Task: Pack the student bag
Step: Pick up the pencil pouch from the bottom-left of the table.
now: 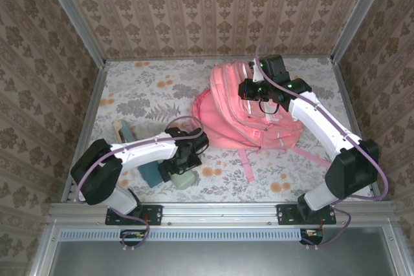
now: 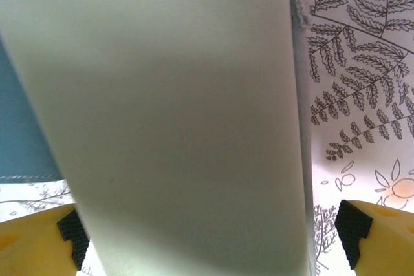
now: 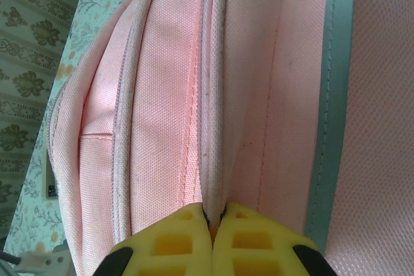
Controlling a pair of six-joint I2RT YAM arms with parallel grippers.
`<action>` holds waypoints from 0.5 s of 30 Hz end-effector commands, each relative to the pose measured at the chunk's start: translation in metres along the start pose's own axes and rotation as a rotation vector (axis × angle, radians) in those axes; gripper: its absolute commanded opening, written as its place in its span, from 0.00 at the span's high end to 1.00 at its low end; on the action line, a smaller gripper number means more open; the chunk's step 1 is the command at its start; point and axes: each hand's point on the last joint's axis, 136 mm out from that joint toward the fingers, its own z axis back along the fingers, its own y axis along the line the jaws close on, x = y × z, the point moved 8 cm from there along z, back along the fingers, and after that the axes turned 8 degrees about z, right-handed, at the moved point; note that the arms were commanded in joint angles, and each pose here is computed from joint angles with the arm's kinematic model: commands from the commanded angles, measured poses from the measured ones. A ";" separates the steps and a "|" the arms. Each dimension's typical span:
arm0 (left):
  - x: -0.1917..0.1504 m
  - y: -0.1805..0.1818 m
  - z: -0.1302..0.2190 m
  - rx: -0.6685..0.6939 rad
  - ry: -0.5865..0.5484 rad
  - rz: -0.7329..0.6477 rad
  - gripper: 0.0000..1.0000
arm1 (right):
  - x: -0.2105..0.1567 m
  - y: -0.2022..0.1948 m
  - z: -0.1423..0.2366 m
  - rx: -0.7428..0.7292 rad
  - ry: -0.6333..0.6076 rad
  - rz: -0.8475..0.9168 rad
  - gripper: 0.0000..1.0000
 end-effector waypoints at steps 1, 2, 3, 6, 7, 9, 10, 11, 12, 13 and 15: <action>0.003 -0.001 -0.009 0.008 -0.015 -0.011 0.03 | 0.014 0.009 0.010 0.020 -0.076 0.030 1.00; 0.004 0.000 -0.010 0.013 -0.021 -0.014 0.05 | 0.014 0.009 0.010 0.019 -0.075 0.032 1.00; 0.003 0.001 -0.012 0.018 -0.022 -0.014 0.07 | 0.014 0.009 0.012 0.016 -0.076 0.035 1.00; 0.004 0.004 -0.015 0.006 -0.031 -0.022 0.10 | 0.013 0.009 0.012 0.010 -0.077 0.037 1.00; 0.004 0.005 -0.015 0.005 -0.033 -0.023 0.13 | 0.013 0.008 0.011 0.007 -0.074 0.036 1.00; 0.007 0.005 -0.007 -0.010 -0.063 -0.037 0.24 | 0.013 0.008 0.011 0.004 -0.074 0.033 1.00; 0.009 0.006 -0.001 -0.012 -0.084 -0.046 0.26 | 0.013 0.008 0.012 0.003 -0.076 0.034 1.00; 0.010 0.006 0.006 -0.012 -0.102 -0.057 0.26 | 0.013 0.008 0.012 0.000 -0.078 0.035 1.00; 0.012 0.004 0.013 -0.018 -0.116 -0.069 0.27 | 0.013 0.007 0.012 -0.004 -0.077 0.034 1.00; 0.014 0.002 0.020 -0.026 -0.128 -0.082 0.27 | 0.013 0.007 0.013 -0.005 -0.079 0.033 1.00; 0.017 -0.003 0.034 -0.038 -0.149 -0.115 0.27 | 0.013 0.007 0.014 -0.009 -0.082 0.033 1.00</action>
